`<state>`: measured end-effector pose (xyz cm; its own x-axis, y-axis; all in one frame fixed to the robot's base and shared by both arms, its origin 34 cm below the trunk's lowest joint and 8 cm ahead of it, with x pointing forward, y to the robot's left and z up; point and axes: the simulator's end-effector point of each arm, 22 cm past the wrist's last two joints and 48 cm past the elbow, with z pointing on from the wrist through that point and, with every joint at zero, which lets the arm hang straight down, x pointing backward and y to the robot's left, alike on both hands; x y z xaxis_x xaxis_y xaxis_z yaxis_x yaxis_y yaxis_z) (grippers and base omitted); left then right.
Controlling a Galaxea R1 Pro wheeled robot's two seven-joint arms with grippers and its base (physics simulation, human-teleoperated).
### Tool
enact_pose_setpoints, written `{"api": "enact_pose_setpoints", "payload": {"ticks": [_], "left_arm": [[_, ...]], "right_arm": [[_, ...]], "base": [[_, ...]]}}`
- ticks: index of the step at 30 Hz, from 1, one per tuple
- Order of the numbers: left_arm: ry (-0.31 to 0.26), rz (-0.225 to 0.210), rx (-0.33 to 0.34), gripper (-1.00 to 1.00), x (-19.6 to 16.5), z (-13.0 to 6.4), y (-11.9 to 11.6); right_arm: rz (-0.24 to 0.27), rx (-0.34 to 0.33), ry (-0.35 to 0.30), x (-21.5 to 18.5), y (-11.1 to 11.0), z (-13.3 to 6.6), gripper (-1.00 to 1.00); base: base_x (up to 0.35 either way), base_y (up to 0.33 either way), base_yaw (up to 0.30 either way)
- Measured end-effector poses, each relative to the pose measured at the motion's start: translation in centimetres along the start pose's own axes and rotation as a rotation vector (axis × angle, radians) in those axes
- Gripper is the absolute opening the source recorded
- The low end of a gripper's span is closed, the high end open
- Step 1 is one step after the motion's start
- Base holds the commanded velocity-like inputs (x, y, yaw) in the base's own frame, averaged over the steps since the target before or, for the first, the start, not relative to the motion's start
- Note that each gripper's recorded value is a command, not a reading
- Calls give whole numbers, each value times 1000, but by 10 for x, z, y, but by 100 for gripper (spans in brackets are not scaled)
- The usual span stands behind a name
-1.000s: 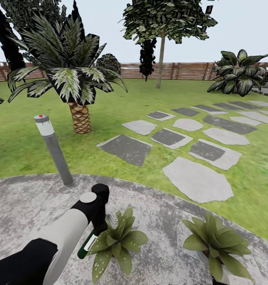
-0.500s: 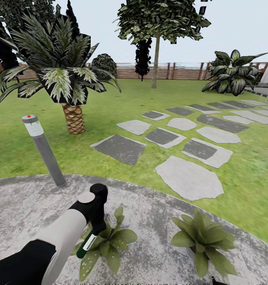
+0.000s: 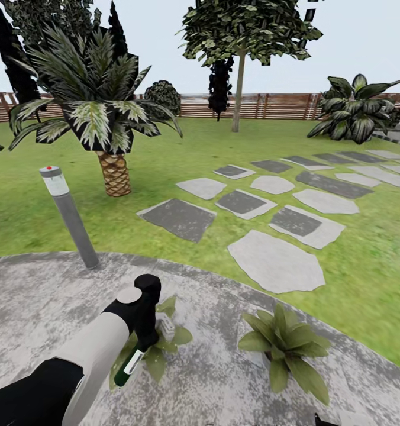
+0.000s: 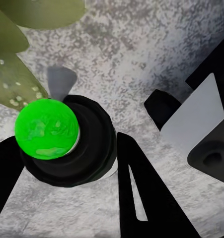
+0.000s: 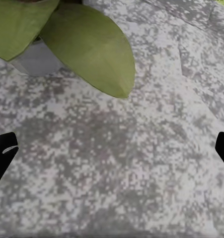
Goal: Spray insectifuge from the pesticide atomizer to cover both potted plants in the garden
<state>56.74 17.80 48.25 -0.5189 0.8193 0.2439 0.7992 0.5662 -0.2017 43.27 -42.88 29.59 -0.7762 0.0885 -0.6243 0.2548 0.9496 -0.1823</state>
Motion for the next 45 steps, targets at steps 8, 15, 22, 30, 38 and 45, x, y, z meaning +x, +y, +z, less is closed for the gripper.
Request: {"api": "enact_pose_setpoints", "payload": {"ticks": [8,15,22,30,38,45], "left_arm": [[26,-27,13,-100,11,11,-1],[39,-34,39,-100,18,28,-13],[33,-69,45,-100,15,28,-16],[31,-74,43,-100,15,28,-15],[30,-79,39,-100,15,27,-13],[32,-82,37,-100,17,27,-12]], "right_arm": [[0,1,-1,0,-1,0,100],[0,2,-1,0,-2,0,100],[0,1,-1,0,-1,0,100],[-1,5,-1,-1,-4,0,100],[-1,5,-1,-1,-4,0,100],[-1,5,-1,0,-4,0,100]], "base": [[-40,-31,87],[37,-25,3],[179,-141,169],[-34,-26,32],[-295,-58,1],[-316,108,0]]}}
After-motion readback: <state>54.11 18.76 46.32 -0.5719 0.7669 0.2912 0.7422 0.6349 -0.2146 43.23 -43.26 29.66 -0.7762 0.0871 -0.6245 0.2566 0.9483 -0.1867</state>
